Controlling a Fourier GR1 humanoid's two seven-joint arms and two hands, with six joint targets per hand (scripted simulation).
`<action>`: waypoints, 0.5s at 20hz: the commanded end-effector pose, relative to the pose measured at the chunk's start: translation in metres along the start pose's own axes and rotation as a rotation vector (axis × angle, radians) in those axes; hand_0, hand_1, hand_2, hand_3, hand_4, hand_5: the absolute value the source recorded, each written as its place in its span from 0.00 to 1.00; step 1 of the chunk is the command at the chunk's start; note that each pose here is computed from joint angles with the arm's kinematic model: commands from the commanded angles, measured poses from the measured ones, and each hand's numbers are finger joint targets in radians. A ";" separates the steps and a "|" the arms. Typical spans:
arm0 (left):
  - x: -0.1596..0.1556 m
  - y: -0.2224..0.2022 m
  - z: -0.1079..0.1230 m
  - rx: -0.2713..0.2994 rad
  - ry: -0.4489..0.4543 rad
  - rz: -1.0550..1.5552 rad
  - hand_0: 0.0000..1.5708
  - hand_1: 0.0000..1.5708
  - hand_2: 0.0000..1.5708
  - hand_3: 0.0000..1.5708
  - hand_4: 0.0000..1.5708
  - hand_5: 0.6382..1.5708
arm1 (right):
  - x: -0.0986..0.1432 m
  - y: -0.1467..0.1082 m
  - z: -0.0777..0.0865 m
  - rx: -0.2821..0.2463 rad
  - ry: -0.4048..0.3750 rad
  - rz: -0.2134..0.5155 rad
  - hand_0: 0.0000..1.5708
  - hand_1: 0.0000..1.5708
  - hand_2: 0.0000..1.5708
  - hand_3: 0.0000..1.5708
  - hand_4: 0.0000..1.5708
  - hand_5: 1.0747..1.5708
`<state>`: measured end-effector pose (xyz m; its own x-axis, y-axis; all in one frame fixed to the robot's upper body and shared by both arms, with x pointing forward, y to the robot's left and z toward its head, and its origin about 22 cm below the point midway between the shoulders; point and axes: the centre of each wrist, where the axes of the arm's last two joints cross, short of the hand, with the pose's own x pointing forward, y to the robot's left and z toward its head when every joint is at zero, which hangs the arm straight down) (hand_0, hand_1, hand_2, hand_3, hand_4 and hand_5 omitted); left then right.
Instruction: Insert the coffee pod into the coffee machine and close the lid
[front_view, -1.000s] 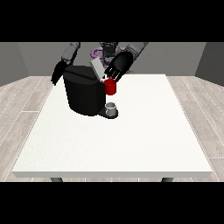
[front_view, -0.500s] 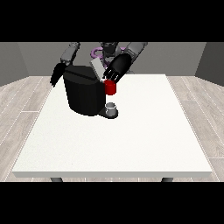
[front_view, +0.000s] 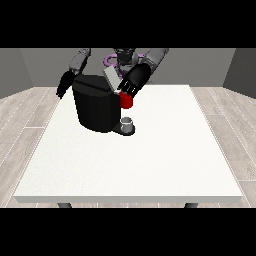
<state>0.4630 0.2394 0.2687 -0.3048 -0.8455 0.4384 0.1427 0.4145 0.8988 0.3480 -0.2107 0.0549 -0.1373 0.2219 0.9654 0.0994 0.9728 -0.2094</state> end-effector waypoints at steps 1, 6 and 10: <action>0.021 0.003 -0.007 0.035 -0.022 -0.013 0.77 0.77 0.79 0.76 0.23 1.00 | 0.008 -0.005 -0.012 0.002 0.005 0.014 0.00 0.00 0.00 0.00 0.00 1.00; -0.007 0.020 0.007 0.071 -0.018 -0.012 0.77 0.77 0.78 0.75 0.23 1.00 | -0.004 0.011 0.009 0.009 -0.020 0.031 0.00 0.00 0.00 0.00 0.00 1.00; -0.010 0.033 0.011 0.077 0.006 -0.042 0.81 0.81 0.81 0.75 0.11 1.00 | 0.006 0.016 0.006 0.006 -0.006 0.015 0.00 0.00 0.00 0.00 0.00 1.00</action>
<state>0.4626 0.2432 0.2796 -0.3202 -0.8511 0.4161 0.0829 0.4124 0.9072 0.3461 -0.2038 0.0521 -0.1383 0.2320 0.9628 0.1052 0.9701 -0.2186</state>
